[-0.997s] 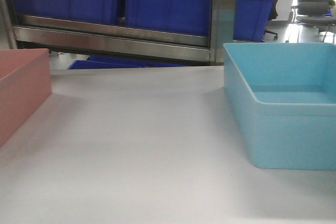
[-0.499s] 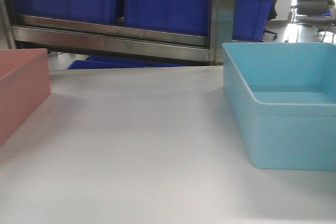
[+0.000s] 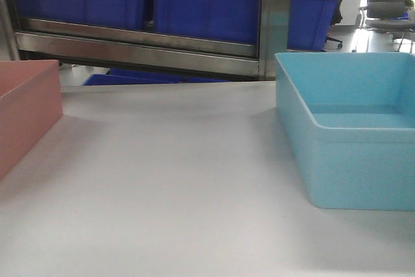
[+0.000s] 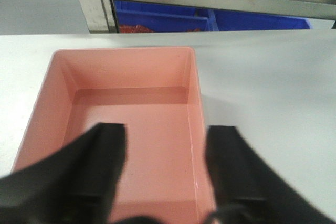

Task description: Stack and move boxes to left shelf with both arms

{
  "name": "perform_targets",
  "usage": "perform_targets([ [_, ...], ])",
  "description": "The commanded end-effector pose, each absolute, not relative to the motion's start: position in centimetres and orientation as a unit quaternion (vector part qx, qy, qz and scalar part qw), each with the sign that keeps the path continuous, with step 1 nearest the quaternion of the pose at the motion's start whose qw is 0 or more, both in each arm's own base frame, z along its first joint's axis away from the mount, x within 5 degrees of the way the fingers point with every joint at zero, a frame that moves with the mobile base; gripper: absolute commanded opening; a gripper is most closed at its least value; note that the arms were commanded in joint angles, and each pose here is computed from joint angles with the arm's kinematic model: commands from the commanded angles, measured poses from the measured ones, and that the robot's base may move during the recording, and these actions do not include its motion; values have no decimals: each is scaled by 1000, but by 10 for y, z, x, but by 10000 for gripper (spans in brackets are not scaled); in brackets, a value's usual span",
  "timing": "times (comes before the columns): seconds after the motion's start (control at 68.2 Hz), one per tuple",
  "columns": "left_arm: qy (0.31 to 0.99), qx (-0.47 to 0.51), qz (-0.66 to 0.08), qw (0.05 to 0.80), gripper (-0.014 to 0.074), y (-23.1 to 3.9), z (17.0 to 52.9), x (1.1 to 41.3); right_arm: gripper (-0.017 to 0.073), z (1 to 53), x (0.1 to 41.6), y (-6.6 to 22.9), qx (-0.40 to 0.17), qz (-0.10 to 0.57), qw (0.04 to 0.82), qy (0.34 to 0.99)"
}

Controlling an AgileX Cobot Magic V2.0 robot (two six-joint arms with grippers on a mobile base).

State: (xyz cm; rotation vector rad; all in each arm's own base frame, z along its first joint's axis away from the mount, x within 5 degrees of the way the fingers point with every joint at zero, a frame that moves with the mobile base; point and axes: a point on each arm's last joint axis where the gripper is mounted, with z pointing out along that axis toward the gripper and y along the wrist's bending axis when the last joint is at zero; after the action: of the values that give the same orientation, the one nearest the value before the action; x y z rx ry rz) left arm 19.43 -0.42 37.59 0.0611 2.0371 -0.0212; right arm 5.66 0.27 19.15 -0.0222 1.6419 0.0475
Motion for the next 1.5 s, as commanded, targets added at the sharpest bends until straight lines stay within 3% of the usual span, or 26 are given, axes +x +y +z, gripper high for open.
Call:
perform_targets([
  [0.0,835,22,3,549,491,0,397,211,55,206,54,2,-7,19,725,689],
  [0.103,869,6,22,494,561,13,396,229,55,206,54,2,-7,19,725,689],
  [0.235,912,0,41,408,557,44,394,250,55,206,54,2,-7,19,725,688],
  [0.528,936,-24,81,342,556,119,366,298,55,206,54,2,-7,19,725,688],
  [0.968,968,-39,41,243,553,153,244,366,55,206,54,2,-7,19,726,688],
  [1.144,974,-42,29,219,547,155,222,372,55,207,54,2,-7,19,728,686],
  [1.261,974,-43,28,221,459,155,224,372,55,208,54,2,-7,19,731,682],
  [1.481,974,-42,27,220,70,155,225,373,55,208,54,2,-7,18,733,680],
])
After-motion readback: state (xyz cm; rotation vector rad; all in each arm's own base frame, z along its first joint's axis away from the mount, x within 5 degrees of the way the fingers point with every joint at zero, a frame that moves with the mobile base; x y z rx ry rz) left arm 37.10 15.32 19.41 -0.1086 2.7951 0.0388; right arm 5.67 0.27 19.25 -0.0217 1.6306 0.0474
